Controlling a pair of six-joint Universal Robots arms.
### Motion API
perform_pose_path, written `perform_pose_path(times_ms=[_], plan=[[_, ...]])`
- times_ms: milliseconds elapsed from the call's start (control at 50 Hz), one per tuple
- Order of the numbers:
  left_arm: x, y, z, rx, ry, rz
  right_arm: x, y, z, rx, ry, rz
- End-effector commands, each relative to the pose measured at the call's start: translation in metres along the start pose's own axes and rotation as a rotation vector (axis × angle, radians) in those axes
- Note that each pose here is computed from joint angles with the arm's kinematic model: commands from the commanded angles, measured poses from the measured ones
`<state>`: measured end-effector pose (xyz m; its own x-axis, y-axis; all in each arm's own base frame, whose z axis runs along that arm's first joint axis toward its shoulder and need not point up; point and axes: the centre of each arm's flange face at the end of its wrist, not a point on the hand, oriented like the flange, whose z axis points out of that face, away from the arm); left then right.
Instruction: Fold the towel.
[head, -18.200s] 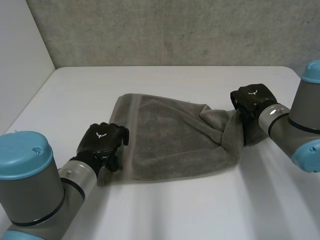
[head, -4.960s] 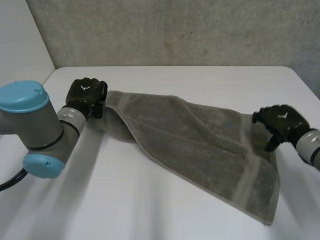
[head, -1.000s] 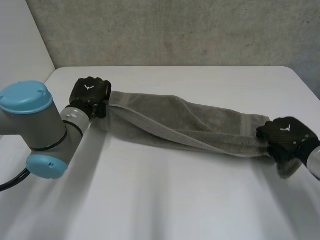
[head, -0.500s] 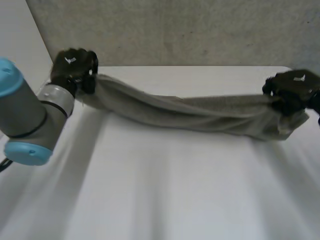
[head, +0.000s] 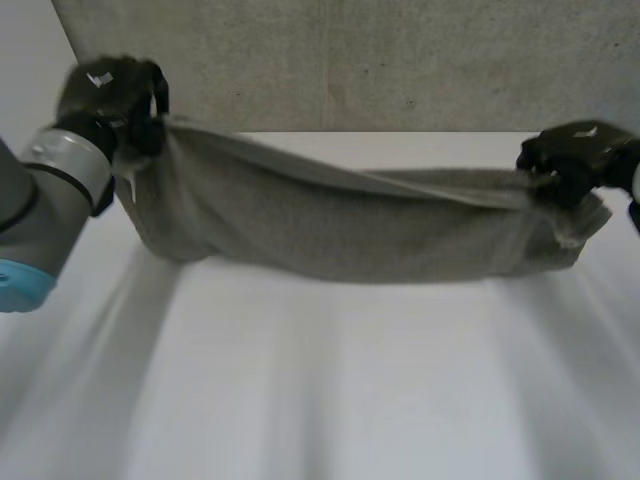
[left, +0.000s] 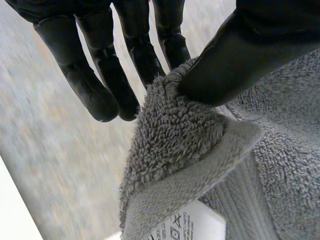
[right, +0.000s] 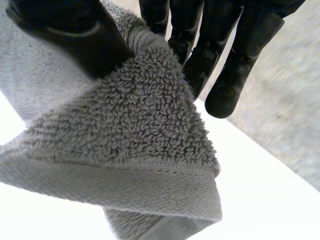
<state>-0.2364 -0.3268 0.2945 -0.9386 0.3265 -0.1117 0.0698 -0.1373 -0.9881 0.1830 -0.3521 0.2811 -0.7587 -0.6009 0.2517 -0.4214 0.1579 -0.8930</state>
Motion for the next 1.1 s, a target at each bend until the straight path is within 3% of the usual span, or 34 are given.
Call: perform_pose_path(times_ms=[20, 80, 120, 140, 160, 180, 220, 240, 280, 340, 460, 640, 780, 940, 1100], plan=[[0.008, 0.06, 0.027, -0.121, 0.021, 0.066, -0.015, 0.025, 0.041, -0.076, -0.023, -0.08], [0.011, 0.074, 0.043, -0.12, 0.031, 0.105, -0.016, 0.018, 0.058, -0.031, -0.001, -0.118], [0.008, 0.064, 0.065, -0.03, 0.015, 0.117, -0.014, -0.005, 0.075, 0.134, 0.062, -0.192], [0.008, 0.064, 0.065, -0.029, 0.015, 0.117, -0.014, -0.005, 0.075, 0.135, 0.062, -0.193], [0.006, 0.051, 0.076, 0.055, -0.004, 0.122, -0.011, -0.021, 0.082, 0.251, 0.115, -0.239], [0.006, 0.051, 0.076, 0.056, -0.004, 0.122, -0.011, -0.021, 0.082, 0.253, 0.115, -0.239], [0.001, 0.018, 0.092, 0.258, -0.048, 0.122, -0.006, -0.051, 0.09, 0.493, 0.234, -0.291], [0.001, 0.018, 0.092, 0.259, -0.048, 0.122, -0.006, -0.051, 0.09, 0.495, 0.234, -0.292], [-0.008, -0.021, 0.095, 0.449, -0.094, 0.09, 0.004, -0.078, 0.076, 0.653, 0.333, -0.263], [-0.01, -0.038, 0.091, 0.492, -0.096, 0.068, 0.007, -0.088, 0.065, 0.679, 0.344, -0.237], [-0.012, -0.042, 0.072, 0.401, -0.061, -0.005, -0.008, -0.074, 0.058, 0.576, 0.211, -0.186], [-0.017, 0.024, 0.046, 0.141, -0.067, -0.022, -0.032, -0.026, 0.051, 0.343, 0.011, -0.122], [-0.018, 0.065, 0.0, -0.062, -0.053, -0.031, -0.058, 0.026, 0.033, 0.132, -0.062, -0.21], [-0.019, 0.058, -0.045, -0.095, -0.002, -0.036, -0.049, 0.043, -0.005, -0.06, -0.095, -0.196], [-0.028, 0.048, -0.052, -0.062, -0.008, -0.036, -0.039, 0.033, -0.01, -0.072, -0.108, -0.171]])
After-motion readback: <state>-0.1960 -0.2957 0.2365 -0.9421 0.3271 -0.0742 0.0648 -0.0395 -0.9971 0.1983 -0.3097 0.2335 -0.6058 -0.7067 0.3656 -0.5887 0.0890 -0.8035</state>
